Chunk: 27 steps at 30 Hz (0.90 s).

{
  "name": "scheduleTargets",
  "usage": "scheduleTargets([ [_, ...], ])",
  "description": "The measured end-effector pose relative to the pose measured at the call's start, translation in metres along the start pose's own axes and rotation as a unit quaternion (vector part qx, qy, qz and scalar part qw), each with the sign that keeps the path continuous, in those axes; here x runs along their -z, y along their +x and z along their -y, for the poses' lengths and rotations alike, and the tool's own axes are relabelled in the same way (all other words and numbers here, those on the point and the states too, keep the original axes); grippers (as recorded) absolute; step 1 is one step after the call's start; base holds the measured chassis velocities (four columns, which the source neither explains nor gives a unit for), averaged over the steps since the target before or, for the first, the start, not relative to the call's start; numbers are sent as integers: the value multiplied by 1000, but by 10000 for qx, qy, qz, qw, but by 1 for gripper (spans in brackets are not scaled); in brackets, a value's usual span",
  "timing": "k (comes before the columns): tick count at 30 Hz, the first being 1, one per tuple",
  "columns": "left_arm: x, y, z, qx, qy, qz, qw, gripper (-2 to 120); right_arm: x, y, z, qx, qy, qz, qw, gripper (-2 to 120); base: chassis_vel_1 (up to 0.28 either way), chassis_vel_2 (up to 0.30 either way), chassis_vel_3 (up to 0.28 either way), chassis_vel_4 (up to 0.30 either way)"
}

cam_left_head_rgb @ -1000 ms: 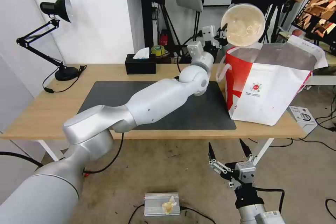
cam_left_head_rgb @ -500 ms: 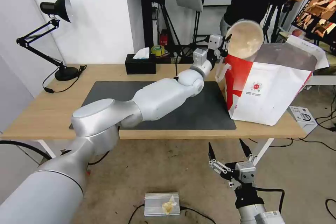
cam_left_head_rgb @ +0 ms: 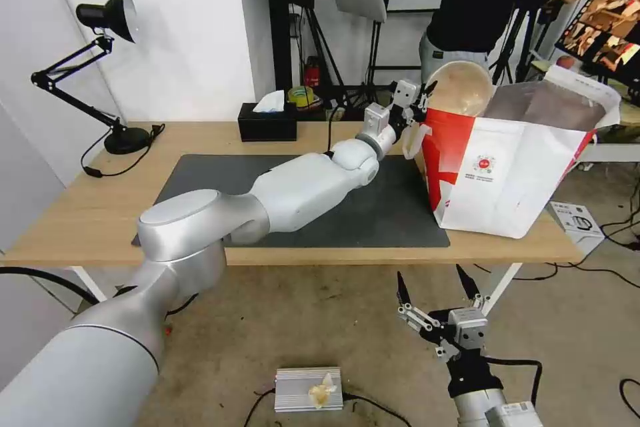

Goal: Pick up the trash from the table and place it into the takeout bag.

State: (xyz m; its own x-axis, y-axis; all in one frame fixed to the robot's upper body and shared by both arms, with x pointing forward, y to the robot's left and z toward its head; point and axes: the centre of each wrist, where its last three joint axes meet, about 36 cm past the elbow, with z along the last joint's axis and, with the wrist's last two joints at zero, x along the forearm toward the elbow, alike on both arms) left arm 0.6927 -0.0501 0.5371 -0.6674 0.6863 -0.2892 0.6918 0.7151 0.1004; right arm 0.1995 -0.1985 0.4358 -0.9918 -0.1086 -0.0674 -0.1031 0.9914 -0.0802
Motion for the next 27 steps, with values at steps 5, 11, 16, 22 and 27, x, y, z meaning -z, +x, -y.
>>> scheduleTargets([
  [5,3,-1,4,-161,-49,54,9998,0,0,0,0,0,0,0,10000,100,0,0,0,0],
  [11,10,-4,6,-350,-142,244,9990,5,0,0,0,0,0,0,10000,100,0,0,0,0],
  [16,13,-5,10,-518,-344,485,9969,25,0,0,0,0,0,0,10000,100,0,0,0,0],
  [22,19,-8,13,-600,-440,647,9951,48,0,0,0,0,0,0,10000,100,0,0,0,0],
  [27,21,-9,14,-665,-525,752,9936,63,0,0,0,0,0,0,10000,100,0,0,0,0],
])
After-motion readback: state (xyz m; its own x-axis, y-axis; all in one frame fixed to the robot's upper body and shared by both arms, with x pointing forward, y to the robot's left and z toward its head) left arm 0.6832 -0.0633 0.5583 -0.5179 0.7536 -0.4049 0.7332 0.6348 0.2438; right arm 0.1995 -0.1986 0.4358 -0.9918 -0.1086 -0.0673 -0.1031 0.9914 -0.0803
